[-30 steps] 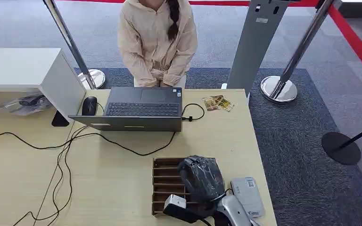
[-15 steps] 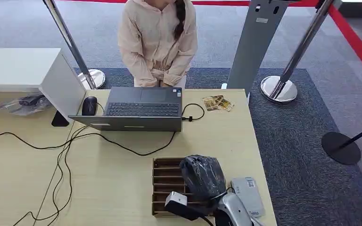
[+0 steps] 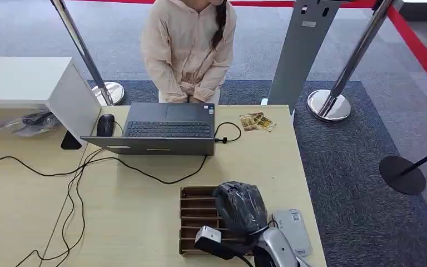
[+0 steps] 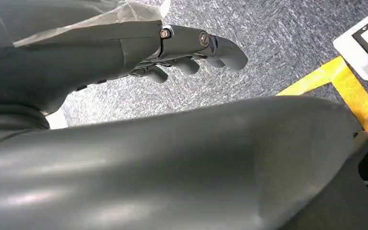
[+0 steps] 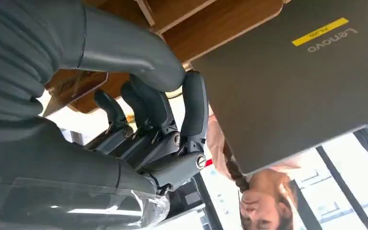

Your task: Pass the card to the sensor for recognition and then transmit it.

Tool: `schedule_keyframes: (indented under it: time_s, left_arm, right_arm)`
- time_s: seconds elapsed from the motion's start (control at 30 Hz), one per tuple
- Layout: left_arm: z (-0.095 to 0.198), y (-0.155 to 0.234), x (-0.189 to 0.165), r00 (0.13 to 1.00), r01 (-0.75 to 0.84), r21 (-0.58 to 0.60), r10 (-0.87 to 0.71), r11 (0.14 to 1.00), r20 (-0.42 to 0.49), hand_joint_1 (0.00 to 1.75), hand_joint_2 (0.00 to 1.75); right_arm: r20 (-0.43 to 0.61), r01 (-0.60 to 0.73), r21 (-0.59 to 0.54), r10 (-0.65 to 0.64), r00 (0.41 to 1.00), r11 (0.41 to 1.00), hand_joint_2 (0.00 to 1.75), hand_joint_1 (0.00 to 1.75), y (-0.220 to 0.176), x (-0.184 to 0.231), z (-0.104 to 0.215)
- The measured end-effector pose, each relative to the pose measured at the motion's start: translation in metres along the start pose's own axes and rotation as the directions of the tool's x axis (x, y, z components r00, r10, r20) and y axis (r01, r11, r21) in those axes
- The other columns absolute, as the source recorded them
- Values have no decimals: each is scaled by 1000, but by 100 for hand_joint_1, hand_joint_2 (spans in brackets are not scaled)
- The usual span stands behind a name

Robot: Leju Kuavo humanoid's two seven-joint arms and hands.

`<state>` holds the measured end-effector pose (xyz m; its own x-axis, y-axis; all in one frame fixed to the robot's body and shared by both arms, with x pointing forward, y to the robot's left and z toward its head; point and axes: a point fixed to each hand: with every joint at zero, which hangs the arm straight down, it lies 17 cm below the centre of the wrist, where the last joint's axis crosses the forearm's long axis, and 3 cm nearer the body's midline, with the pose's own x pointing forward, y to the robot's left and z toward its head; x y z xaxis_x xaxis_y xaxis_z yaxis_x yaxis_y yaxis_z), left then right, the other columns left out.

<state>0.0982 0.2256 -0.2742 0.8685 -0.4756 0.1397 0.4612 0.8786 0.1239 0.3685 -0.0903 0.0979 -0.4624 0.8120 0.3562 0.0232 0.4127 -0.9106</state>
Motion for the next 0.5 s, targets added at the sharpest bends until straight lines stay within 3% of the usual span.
schedule_keyframes:
  time_s: [0.3,0.47,0.5]
  left_arm:
    - [0,0,1,1000,-2,0,2,1000,6,0,0]
    - [0,0,1,1000,-2,0,2,1000,6,0,0]
    - [0,0,1,1000,-2,0,2,1000,7,0,0]
  right_arm:
    - [7,-24,-77,24,1000,997,175,154,-20,-1,-7]
    - [12,-31,-112,32,999,993,175,138,-33,0,-13]
    - [12,-31,-116,33,999,993,175,70,-35,0,-14]
